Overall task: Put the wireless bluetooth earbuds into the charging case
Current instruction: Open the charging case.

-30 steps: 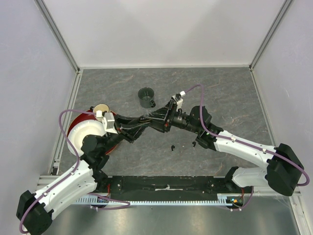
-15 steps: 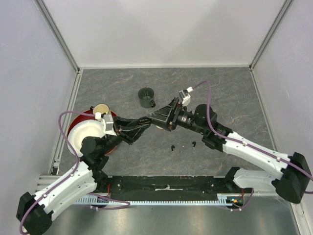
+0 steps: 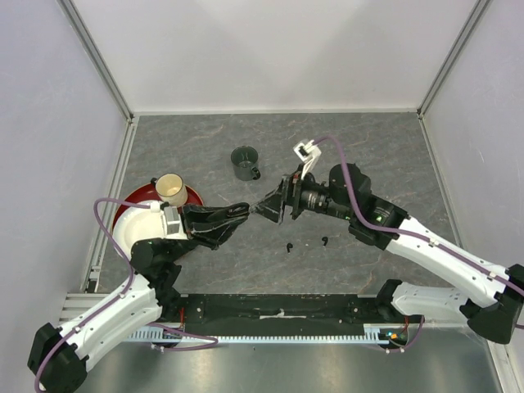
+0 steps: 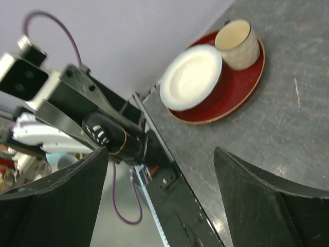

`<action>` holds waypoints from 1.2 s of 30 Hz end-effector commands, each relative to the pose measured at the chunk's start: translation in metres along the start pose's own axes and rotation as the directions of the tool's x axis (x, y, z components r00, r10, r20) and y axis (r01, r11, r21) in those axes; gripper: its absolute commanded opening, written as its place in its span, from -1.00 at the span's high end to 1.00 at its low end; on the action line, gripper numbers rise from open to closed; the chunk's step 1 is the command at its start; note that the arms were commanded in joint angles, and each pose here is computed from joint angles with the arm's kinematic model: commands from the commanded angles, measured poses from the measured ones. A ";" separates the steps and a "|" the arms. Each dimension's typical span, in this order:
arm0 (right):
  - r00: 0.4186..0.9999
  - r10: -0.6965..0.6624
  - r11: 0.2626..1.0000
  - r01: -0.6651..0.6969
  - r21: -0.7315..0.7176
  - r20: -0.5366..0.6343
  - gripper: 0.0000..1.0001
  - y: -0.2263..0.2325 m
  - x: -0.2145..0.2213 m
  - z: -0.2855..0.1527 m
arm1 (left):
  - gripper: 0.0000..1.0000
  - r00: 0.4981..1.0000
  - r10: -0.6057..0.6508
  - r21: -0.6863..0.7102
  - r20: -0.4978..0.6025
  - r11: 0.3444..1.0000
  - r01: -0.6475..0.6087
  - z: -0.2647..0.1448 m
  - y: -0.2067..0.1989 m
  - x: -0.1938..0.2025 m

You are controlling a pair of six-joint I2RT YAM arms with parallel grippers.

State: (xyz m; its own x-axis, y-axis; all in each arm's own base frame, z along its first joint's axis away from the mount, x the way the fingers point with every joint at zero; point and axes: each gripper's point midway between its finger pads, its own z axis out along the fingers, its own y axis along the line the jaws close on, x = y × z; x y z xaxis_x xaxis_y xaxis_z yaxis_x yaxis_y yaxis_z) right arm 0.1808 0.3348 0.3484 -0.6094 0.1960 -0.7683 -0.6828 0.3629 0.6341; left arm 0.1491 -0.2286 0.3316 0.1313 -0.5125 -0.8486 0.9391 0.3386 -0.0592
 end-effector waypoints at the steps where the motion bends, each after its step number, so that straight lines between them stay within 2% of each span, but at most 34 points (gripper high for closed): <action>1: 0.987 -0.138 0.990 0.134 -0.052 -0.087 -0.79 0.016 0.016 0.004 | 0.95 0.994 0.086 0.049 0.069 0.995 -0.089 0.000 -0.009 -0.014; 7: 0.982 -0.167 0.983 0.158 -0.096 -0.094 -0.80 0.032 0.020 0.012 | 0.95 0.995 0.080 0.055 0.057 0.995 -0.083 -0.001 -0.009 -0.011; 12: 0.985 -0.150 0.988 0.145 -0.059 -0.088 -0.80 0.024 0.023 0.015 | 0.96 0.995 0.083 0.064 0.055 0.994 -0.086 -0.001 -0.011 -0.011; 22: 0.994 -0.096 0.995 0.094 0.033 0.050 -0.84 0.013 0.001 0.007 | 0.95 0.996 0.079 0.095 0.052 0.992 -0.084 -0.002 -0.018 -0.012; 36: 0.997 -0.048 0.997 0.045 0.066 0.053 -0.85 0.004 0.006 0.012 | 0.95 0.997 0.068 0.139 0.045 0.988 -0.074 -0.003 -0.026 -0.013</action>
State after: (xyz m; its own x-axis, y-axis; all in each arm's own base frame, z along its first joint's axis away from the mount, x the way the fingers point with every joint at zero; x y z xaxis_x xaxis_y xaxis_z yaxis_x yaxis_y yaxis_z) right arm 0.1688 0.3490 0.3396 -0.5738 0.1707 -0.8010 -0.6975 0.4107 0.5872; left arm 0.1372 -0.2317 0.3267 0.1440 -0.4971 -0.8557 0.9564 0.2919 -0.0086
